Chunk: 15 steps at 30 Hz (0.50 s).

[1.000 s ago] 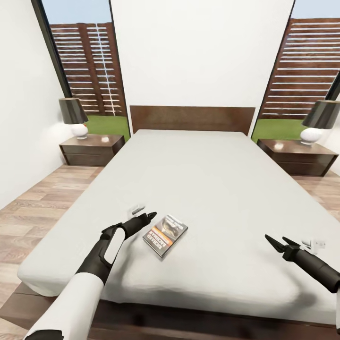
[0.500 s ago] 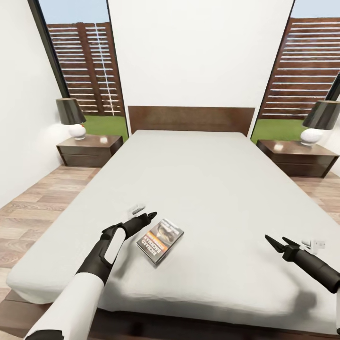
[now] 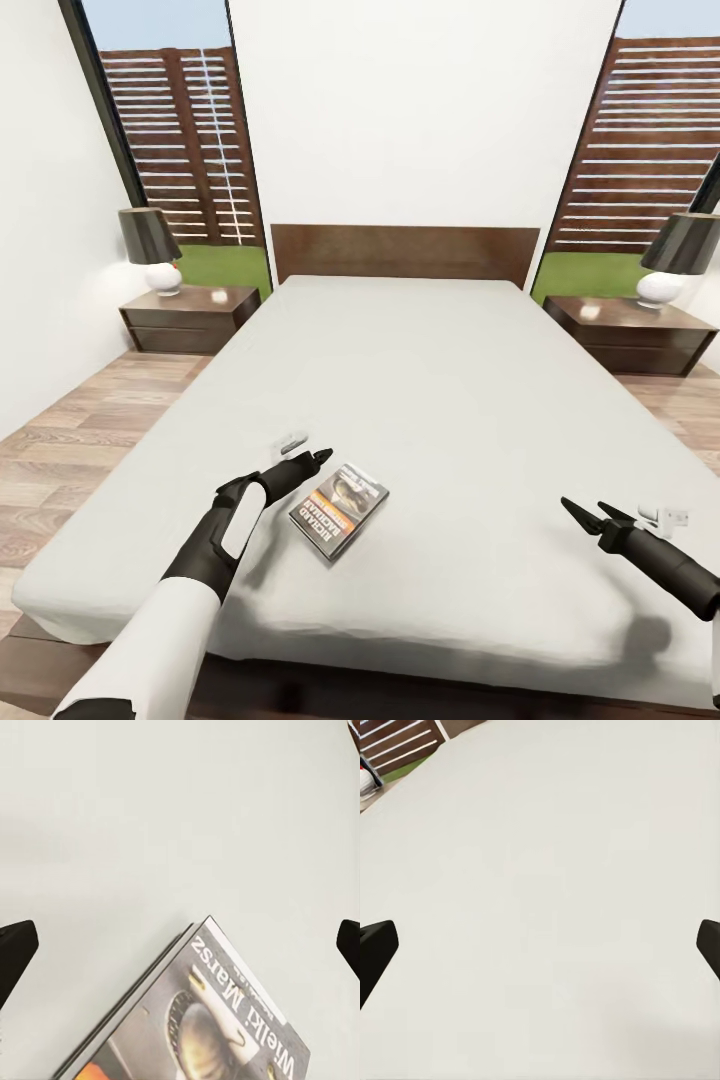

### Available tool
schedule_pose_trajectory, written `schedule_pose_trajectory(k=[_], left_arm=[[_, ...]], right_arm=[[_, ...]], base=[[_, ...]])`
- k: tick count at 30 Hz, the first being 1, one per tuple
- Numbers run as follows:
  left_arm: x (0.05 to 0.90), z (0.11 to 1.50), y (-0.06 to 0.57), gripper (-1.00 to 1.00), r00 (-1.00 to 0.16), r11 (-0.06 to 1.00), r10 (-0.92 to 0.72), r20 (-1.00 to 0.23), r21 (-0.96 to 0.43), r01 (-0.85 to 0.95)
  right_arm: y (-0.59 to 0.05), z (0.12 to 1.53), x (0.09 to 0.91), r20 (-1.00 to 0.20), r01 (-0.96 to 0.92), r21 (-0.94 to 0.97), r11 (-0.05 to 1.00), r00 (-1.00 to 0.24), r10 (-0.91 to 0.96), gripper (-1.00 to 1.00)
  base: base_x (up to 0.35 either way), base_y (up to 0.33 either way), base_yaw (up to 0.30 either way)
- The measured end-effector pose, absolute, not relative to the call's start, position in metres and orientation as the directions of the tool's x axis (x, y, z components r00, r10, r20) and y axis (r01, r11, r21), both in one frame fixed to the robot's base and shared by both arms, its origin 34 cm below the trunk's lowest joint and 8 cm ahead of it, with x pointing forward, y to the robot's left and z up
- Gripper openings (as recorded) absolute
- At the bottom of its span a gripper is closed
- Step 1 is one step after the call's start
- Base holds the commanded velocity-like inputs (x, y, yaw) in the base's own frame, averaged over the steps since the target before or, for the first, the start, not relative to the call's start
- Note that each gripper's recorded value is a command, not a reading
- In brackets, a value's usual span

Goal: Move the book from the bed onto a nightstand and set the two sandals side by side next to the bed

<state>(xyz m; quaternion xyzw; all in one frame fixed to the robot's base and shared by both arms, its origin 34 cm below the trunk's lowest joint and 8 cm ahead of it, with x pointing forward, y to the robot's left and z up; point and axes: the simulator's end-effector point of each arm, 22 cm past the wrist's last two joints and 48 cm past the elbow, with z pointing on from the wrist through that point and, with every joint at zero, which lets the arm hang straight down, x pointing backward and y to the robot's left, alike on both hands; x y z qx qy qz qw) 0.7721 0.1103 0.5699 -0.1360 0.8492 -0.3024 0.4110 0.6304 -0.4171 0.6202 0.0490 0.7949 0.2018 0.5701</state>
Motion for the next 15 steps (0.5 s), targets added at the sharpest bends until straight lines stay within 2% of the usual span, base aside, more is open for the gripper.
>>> schedule_pose_trajectory(k=[15], left_arm=[[0.767, 0.548, 0.11, 1.0, -0.625, 0.78, -0.48, -0.616, -0.625, 0.018]], right_arm=[[-0.416, 0.599, 0.625, -0.886, -0.156, 0.381, 0.912, -0.342, 0.312, 1.0]], base=[[0.0, 0.0, 0.0]])
